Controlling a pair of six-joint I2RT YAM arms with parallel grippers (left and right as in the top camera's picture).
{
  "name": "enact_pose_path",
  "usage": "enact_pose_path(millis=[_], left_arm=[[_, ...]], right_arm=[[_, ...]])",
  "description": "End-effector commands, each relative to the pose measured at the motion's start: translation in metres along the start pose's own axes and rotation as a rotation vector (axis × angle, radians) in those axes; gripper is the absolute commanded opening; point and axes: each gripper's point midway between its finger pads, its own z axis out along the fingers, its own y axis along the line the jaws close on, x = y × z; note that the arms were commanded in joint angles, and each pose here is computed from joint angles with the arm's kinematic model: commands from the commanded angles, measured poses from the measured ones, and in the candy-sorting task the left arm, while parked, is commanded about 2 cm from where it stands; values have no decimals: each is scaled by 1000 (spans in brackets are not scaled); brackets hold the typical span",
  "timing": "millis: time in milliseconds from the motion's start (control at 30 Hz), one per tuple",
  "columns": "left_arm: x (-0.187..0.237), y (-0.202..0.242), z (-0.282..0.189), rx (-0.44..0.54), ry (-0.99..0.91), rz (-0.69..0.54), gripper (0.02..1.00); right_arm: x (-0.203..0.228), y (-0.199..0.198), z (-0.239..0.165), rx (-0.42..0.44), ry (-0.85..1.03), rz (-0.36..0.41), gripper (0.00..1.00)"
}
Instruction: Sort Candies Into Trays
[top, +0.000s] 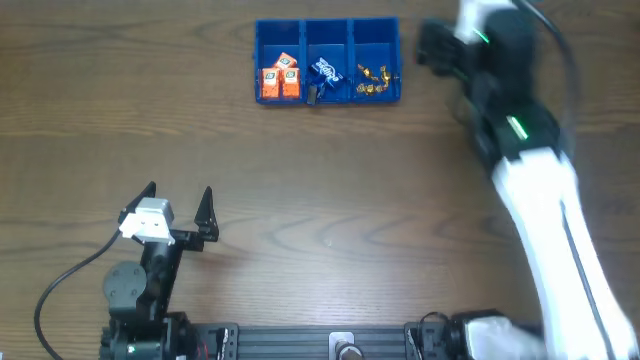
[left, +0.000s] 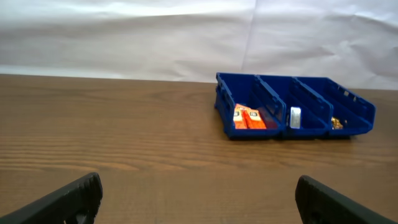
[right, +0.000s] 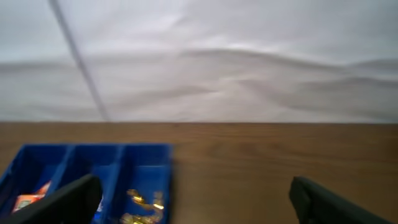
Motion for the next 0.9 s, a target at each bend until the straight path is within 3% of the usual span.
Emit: enact_pose_path(millis=[33,267,367,900], left_arm=[[16,-1,1,12,46,2,998],[16,-1,1,12,46,1,998],[16,-1,1,12,46,2,998],[16,-1,1,12,46,2,998]], right_arm=[[58,-30,-57,58,14,0,998],[164,-34,-95,36,40,14,998],[184,-32,-99,21,0,15,998],[222,-32,-110,-1,-186,55,996]])
